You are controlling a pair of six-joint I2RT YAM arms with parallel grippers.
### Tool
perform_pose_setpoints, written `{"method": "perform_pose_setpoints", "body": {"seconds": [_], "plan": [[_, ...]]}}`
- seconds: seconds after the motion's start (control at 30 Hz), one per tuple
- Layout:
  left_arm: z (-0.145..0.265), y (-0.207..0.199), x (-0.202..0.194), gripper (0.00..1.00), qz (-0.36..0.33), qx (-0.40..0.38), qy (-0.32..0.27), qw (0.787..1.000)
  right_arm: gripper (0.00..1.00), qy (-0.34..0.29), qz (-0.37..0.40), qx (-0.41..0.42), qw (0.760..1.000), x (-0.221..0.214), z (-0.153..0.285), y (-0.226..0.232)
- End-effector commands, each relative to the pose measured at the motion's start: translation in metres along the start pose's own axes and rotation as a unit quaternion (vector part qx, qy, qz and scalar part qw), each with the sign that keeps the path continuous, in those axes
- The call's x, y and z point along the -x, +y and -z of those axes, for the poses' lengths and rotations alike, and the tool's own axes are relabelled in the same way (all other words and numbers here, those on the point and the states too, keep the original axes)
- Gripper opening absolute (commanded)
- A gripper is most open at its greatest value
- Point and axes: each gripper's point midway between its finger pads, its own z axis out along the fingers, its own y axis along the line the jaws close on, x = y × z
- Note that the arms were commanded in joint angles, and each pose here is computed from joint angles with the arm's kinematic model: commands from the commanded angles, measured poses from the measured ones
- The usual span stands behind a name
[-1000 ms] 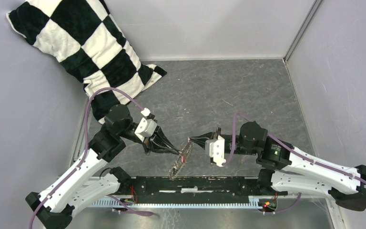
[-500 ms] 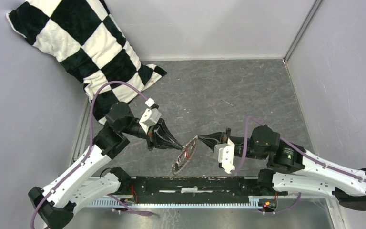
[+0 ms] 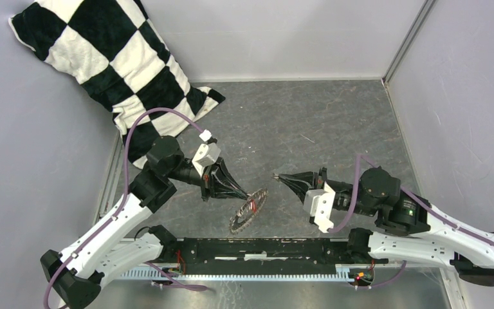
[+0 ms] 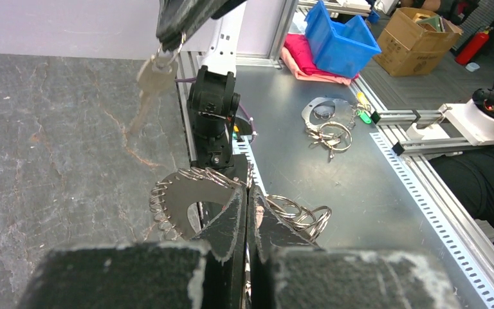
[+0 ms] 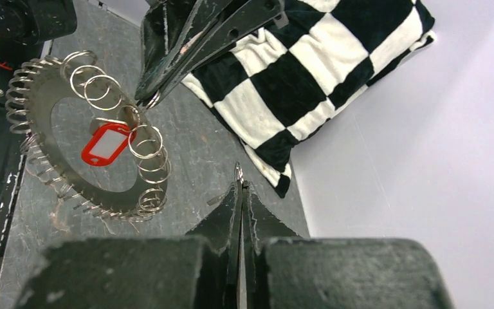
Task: Put the keys on the keyring
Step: Insert the key onto the keyring.
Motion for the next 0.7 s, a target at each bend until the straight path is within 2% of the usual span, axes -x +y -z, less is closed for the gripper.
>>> {"method": "perform_pose_setpoints", "body": {"seconds": [0.0, 0.27, 0.67], "plan": [[0.002, -0.001, 0.006, 0.02, -0.028, -0.001, -0.001, 1.000, 0.00, -0.014, 0.002, -0.022, 1.000, 0.016, 0.009, -0.017], [0.000, 0.003, 0.014, 0.02, -0.033, 0.002, -0.009, 0.999, 0.00, -0.044, -0.033, 0.051, 0.997, 0.026, -0.001, 0.012], [0.001, 0.000, 0.022, 0.02, -0.051, -0.001, -0.014, 0.999, 0.00, -0.038, -0.051, 0.099, 0.993, 0.013, -0.019, 0.040]]}}
